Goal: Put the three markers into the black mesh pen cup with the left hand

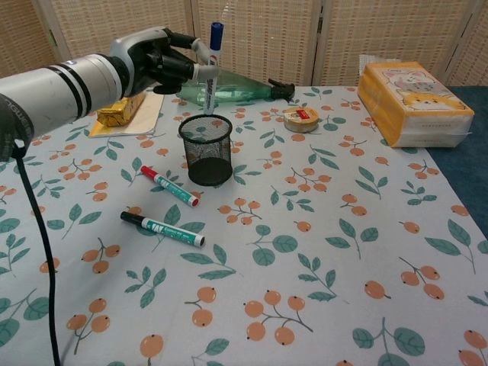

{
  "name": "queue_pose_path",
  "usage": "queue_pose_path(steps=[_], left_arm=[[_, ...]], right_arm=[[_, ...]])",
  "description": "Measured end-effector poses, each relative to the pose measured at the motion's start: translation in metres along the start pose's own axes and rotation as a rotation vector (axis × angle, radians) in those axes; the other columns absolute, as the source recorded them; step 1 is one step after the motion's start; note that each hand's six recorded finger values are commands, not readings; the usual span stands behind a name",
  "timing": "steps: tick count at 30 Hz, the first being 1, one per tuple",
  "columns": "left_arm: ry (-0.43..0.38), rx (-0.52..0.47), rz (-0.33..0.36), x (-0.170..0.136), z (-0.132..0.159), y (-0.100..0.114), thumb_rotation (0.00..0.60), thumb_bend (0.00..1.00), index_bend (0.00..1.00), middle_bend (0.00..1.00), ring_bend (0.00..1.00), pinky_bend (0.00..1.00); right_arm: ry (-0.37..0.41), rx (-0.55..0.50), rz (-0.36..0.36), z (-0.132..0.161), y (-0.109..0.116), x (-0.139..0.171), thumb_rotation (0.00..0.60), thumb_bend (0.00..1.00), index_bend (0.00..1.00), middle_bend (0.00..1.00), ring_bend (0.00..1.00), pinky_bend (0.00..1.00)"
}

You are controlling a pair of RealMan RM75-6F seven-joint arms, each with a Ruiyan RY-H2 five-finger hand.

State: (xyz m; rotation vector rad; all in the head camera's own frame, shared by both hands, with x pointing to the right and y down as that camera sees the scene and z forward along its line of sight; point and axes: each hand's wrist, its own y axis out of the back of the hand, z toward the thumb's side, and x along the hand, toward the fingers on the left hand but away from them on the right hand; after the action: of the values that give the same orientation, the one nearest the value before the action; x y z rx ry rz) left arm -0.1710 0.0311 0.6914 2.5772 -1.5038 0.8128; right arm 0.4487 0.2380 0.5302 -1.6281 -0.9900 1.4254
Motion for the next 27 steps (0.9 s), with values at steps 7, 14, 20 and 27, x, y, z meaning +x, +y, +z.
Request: queue_pose_path(steps=[7,14,20,27], left_arm=[[0.027,0.005,-0.007,-0.001,-0.021,-0.006,0.6,0.35,0.61,1.0,1.0,1.0],[0.032,0.059,0.003,-0.003,-0.039,-0.006,0.6,0.24,0.37,1.0,1.0,1.0],[0.02,0.107,-0.002,-0.007,-0.039,0.0,0.6,0.23,0.33,1.0,1.0,1.0],[-0.048,0.231,-0.024,-0.035,-0.019,0.017,0.6,0.23,0.37,1.0,1.0,1.0]], right_arm=[[0.003,0.001,-0.005,0.001,0.001,0.003,0.6,0.2,0.05,0.05,0.03,0.0],[0.003,0.005,-0.007,0.001,0.0,0.004,0.6,0.2,0.05,0.05,0.03,0.0],[0.002,0.011,0.003,0.002,-0.002,0.003,0.6,0.2,0.05,0.05,0.03,0.0],[0.007,0.009,0.016,0.002,-0.004,0.001,0.6,0.2,0.05,0.05,0.03,0.0]])
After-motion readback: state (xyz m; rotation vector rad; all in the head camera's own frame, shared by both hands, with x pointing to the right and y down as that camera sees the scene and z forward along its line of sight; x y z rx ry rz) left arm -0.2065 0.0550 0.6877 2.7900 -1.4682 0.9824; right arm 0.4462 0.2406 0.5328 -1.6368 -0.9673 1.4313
